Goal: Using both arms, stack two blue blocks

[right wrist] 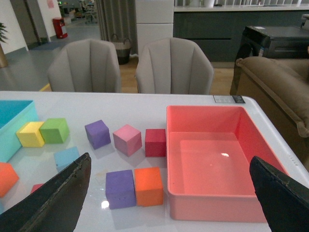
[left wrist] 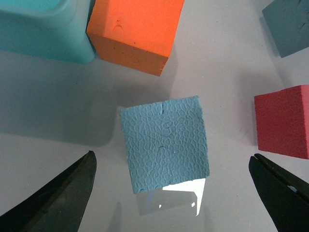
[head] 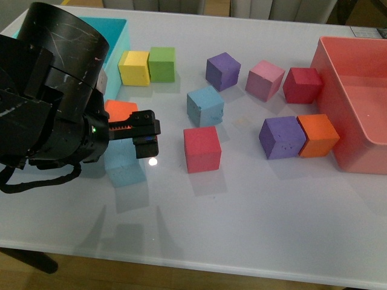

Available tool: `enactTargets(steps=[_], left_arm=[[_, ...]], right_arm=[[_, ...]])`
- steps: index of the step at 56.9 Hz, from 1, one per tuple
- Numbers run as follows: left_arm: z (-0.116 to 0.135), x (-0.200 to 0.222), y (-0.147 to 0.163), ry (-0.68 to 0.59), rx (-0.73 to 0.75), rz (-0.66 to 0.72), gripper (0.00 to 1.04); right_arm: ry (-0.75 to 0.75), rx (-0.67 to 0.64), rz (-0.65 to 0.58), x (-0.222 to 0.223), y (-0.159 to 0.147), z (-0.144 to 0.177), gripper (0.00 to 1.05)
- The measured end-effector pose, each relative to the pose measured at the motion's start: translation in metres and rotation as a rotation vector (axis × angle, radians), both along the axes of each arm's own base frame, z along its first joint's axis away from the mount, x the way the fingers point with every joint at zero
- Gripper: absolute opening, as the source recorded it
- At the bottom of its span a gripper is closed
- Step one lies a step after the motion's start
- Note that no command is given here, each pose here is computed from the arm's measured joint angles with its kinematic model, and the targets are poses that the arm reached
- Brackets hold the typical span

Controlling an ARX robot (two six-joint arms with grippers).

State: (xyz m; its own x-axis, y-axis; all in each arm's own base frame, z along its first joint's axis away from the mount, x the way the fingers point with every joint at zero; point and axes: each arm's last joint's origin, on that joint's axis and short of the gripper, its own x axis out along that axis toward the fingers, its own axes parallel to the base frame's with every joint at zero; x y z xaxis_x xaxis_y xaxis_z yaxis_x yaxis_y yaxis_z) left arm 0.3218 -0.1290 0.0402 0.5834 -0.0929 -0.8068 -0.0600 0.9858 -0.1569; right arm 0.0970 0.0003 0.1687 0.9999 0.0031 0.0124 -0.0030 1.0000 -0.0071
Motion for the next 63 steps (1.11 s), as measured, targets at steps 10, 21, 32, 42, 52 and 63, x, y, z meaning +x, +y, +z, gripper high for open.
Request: enactTargets(steps=[10,21,32,42,52,63], left_arm=[[-0.009,0.003,-0.004,0.015,0.020,0.001,0.96],[-0.019,0.008,-0.006,0.030,0.037,0.005,0.96],[-0.027,0.012,-0.007,0.043,0.063,0.011,0.96],[-0.034,0.013,-0.008,0.064,0.104,0.011,0.96],[-0.037,0.012,-0.009,0.070,0.120,0.008,0.83],[-0.033,0.008,-0.013,0.068,0.107,-0.004,0.55]], right_arm=[[0.000,0.000,0.000,0.000,0.000,0.000,0.96],[0.000,0.000,0.000,0.000,0.000,0.000,0.96],[0.000,0.000,0.000,0.000,0.000,0.000,0.96],[0.000,0.000,0.000,0.000,0.000,0.000,0.96],[0.000,0.000,0.000,0.000,0.000,0.000,0.96],[0.000,0.000,0.000,0.000,0.000,0.000,0.96]])
